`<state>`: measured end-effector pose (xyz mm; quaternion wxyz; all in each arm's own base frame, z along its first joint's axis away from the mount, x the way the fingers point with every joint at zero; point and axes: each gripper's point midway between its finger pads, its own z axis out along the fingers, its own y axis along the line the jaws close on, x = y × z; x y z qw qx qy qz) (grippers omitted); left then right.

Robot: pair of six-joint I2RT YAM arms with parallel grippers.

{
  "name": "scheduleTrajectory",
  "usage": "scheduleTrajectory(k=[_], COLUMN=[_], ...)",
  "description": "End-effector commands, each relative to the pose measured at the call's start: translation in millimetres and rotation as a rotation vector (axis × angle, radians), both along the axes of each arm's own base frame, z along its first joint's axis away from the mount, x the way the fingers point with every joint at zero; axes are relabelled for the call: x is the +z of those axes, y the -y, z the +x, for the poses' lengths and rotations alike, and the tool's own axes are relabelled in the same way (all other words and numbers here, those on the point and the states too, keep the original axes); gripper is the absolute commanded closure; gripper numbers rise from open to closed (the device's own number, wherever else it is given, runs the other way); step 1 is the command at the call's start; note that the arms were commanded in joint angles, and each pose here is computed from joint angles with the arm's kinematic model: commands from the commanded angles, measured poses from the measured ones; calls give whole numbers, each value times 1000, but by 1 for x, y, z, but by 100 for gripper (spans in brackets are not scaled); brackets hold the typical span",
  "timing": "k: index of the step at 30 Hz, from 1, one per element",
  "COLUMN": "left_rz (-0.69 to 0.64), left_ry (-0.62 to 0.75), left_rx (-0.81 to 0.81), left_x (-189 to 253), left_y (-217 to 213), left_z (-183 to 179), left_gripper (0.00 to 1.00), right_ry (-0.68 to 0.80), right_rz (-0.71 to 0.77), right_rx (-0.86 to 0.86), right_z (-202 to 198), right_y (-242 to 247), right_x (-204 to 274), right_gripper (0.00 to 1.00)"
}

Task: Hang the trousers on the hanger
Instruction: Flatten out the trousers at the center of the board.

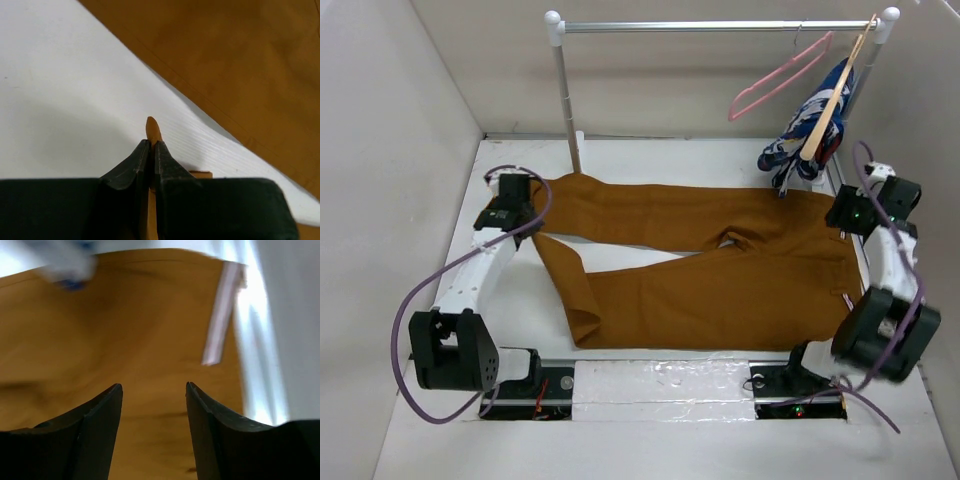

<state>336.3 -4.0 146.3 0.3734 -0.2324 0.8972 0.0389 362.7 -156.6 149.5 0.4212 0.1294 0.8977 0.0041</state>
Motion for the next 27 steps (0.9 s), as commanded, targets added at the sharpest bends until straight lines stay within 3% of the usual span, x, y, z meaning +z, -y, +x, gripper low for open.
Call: scheduleTrajectory(k=[1,6,12,15,19,21,22,25,27], left_rz=[-88,-128,28,166,221,240,237,206,171], left_ry=[69,128,213,126,-1,-84,-160,-209,-204], left_rx=[51,164,338,434,435,455,439,426,433], left_x=[19,48,98,99,56,34,13,0,1], left_y=[-28,-61,-106,-135,-143,-147,-145,-140,-135], left_z=[1,5,18,18,26,25,25,26,23], left_gripper=[100,100,100,100,97,80,58,14,10], right_ry=[189,184,118,71,77,104,99,108,139], right_rz=[-9,88,137,139,137,127,119,84,51], right_rx=[111,402,684,769,845,893,906,990,1045], right_z=[-20,-67,-129,-155,-174,-179,-181,-190,-194], right_y=[-61,-178,-264,-288,-308,-318,-319,-328,-334], right_x=[52,15,-16,-30,-23,-10,-8,8,20], right_gripper=[41,42,42,42,41,41,41,40,41])
